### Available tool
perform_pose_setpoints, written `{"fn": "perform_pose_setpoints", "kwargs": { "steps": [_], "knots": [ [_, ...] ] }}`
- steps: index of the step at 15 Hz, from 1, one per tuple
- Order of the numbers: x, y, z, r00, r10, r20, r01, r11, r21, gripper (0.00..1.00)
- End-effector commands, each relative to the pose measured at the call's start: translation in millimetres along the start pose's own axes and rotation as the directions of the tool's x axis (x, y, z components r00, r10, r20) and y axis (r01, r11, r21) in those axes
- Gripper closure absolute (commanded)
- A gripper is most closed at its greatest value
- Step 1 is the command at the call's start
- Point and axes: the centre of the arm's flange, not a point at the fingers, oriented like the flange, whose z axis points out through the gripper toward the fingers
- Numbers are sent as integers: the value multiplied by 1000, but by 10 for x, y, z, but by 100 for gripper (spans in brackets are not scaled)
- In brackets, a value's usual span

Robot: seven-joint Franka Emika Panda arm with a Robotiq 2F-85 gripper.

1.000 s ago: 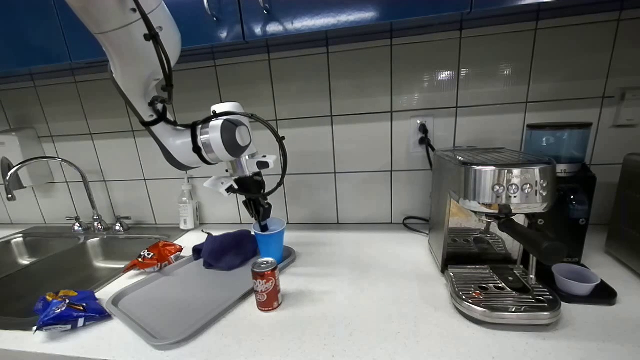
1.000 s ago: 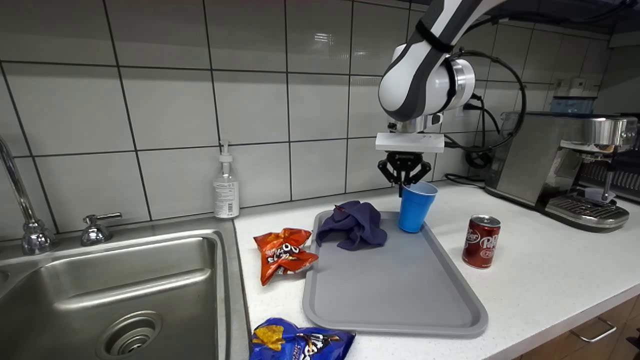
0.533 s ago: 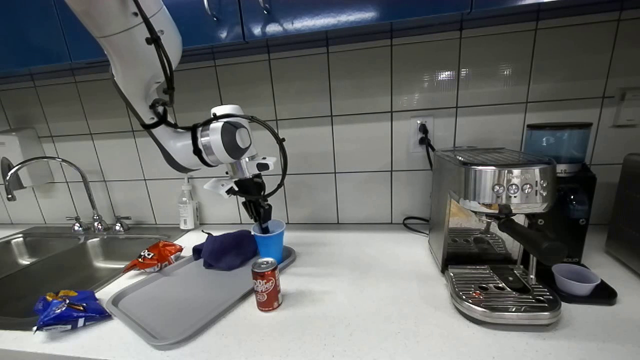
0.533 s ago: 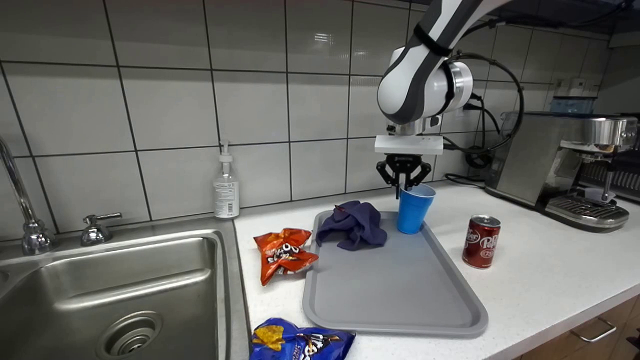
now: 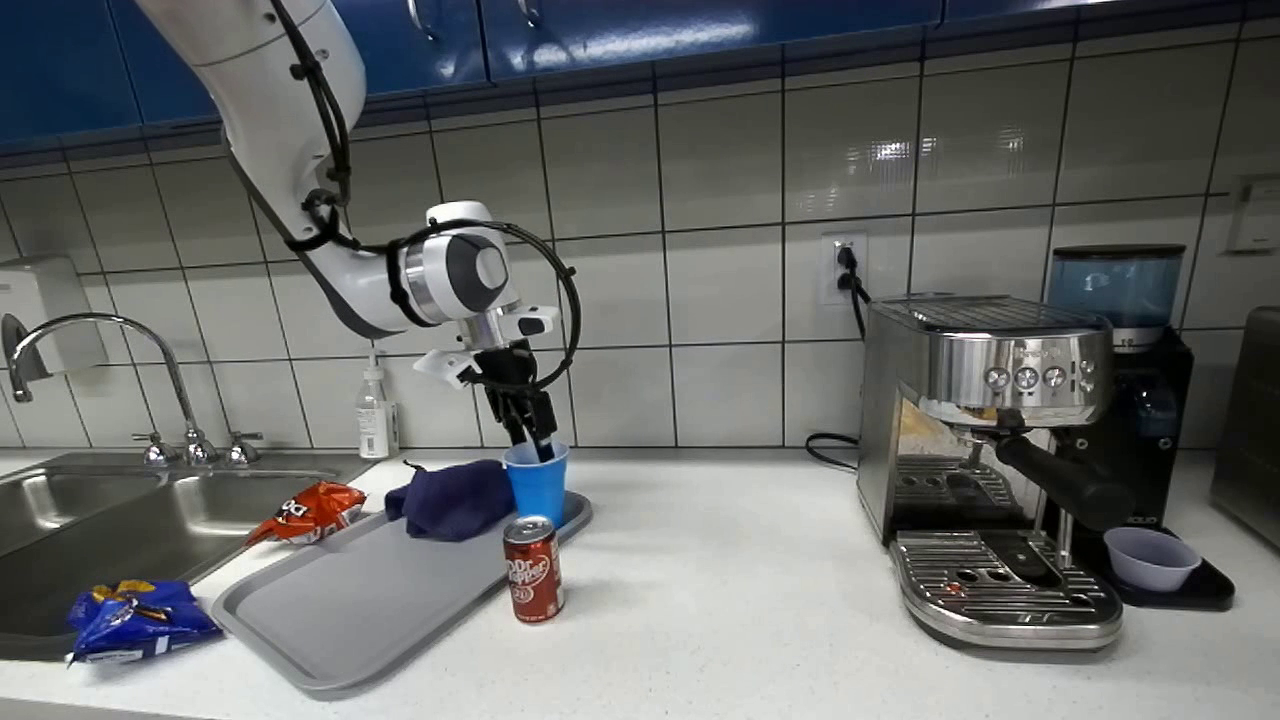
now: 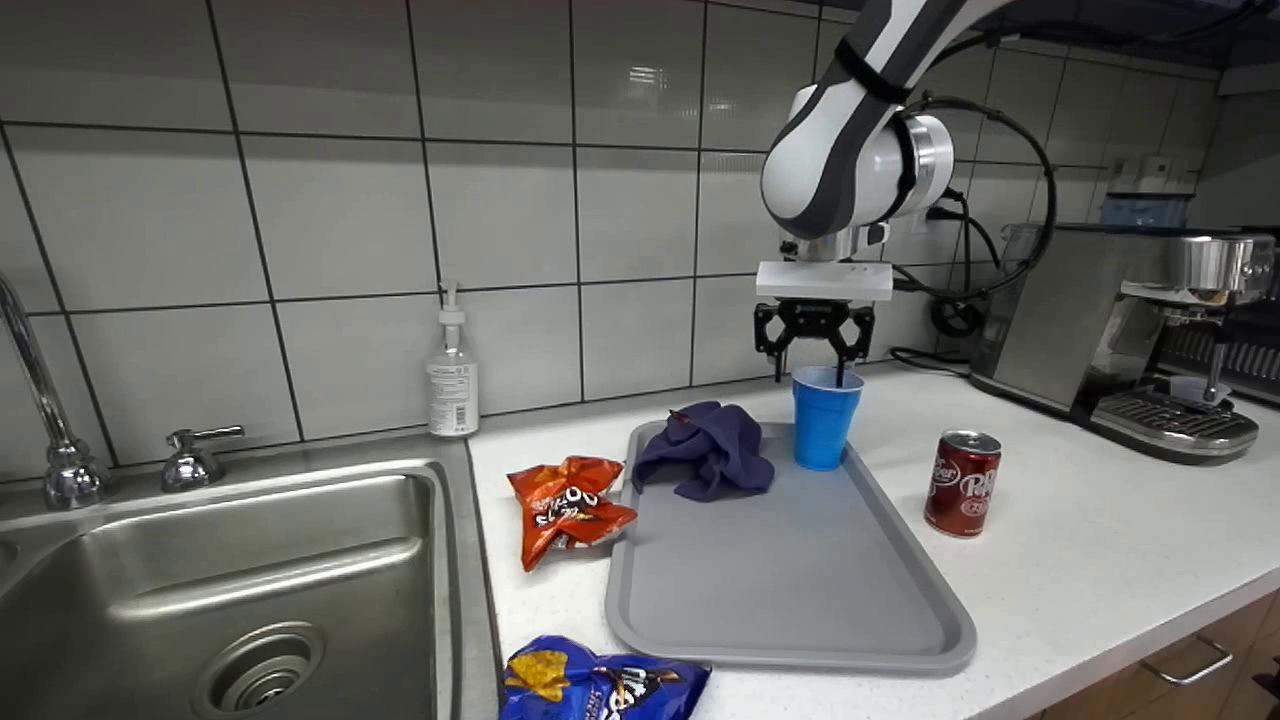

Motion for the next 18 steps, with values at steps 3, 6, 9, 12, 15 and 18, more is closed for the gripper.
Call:
{"fn": "perform_pose_setpoints", "kwargs": {
  "steps": [3, 6, 9, 12, 15, 18],
  "knots": [
    [56, 194, -367, 1000, -4, -13, 5, 998, 57, 0],
    [37, 263, -507, 1000, -24, -14, 25, 996, 83, 0],
    [-56, 330, -619, 998, -67, -13, 68, 991, 114, 0],
    [-178, 386, -719, 994, -109, -18, 111, 985, 134, 0],
    [-330, 423, -793, 988, -151, -25, 153, 978, 141, 0],
    [-539, 451, -855, 979, -200, -38, 203, 968, 150, 0]
  ]
}}
